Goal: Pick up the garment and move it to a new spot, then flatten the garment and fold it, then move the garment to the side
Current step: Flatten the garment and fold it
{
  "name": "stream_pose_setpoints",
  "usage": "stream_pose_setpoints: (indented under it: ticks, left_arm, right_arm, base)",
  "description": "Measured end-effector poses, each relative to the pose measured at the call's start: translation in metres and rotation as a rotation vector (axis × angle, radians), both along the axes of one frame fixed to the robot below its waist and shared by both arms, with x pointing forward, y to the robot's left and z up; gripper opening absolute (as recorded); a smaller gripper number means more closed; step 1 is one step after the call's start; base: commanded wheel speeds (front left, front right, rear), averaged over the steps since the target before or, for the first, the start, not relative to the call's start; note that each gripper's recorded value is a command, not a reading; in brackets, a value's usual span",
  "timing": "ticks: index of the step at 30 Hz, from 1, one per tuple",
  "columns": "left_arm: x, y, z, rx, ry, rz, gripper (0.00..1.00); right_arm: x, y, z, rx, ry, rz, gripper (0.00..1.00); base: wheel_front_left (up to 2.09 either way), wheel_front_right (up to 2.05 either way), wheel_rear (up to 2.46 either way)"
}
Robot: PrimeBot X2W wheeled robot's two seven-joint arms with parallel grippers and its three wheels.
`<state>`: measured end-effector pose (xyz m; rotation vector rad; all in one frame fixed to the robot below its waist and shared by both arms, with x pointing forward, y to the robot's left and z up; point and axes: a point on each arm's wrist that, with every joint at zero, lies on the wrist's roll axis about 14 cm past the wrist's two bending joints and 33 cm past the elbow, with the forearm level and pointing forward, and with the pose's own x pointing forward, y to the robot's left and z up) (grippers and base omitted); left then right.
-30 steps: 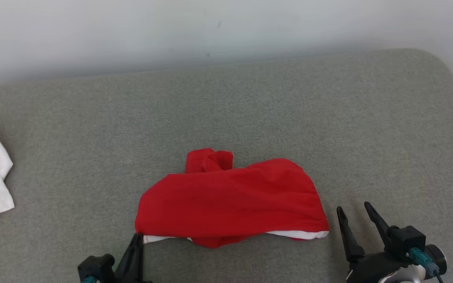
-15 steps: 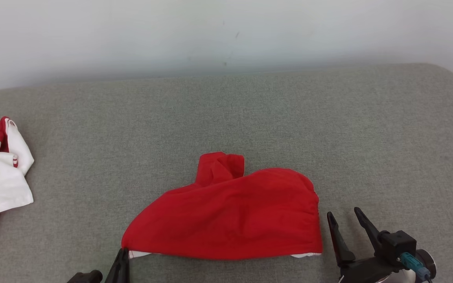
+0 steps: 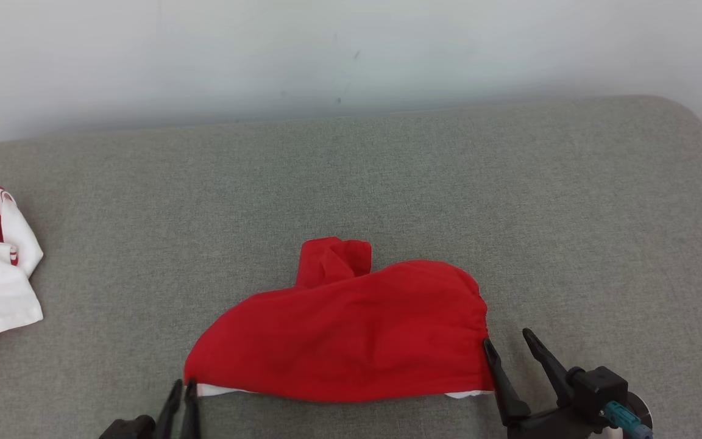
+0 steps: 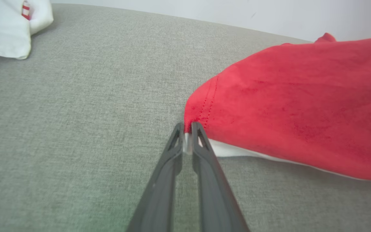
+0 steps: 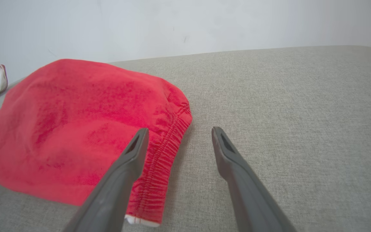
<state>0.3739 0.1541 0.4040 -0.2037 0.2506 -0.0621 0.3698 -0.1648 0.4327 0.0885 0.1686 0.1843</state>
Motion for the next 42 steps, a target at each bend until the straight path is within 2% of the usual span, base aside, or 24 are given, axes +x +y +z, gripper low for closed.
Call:
stream_pose_setpoints:
  ticks: [7,15,20,24,32,37,42]
  left_arm:
    - [-0.002,0.006,0.010,0.021,-0.031,0.023,1.00]
    - [-0.017,0.018,0.031,0.082,-0.103,0.042,1.00]
    - [-0.023,0.023,0.040,0.093,-0.132,0.053,1.00]
    - [-0.029,0.026,0.040,0.095,-0.132,0.059,1.00]
    - [-0.034,0.028,0.035,0.088,-0.115,0.069,1.00]
    - [-0.037,0.032,0.031,0.087,-0.101,0.083,1.00]
    - [-0.041,0.036,0.028,0.080,-0.090,0.101,1.00]
  right_arm:
    - [-0.008,0.008,-0.004,0.015,0.015,0.024,1.00]
    - [-0.014,0.000,0.024,0.003,-0.079,-0.013,1.00]
    - [-0.021,0.009,0.025,0.016,-0.084,-0.003,1.00]
    - [-0.025,0.036,0.022,0.021,-0.075,0.079,1.00]
    - [-0.041,0.109,0.011,0.025,-0.034,0.330,1.00]
    - [-0.032,0.123,0.012,0.007,-0.039,0.383,1.00]
    - [-0.016,0.131,0.006,-0.068,-0.035,0.426,1.00]
  base:
    - [0.00,0.00,0.00]
    - [0.00,0.00,0.00]
    - [0.00,0.00,0.00]
    - [0.00,0.00,0.00]
    - [0.00,0.00,0.00]
    - [0.00,0.00,0.00]
    - [0.00,0.00,0.00]
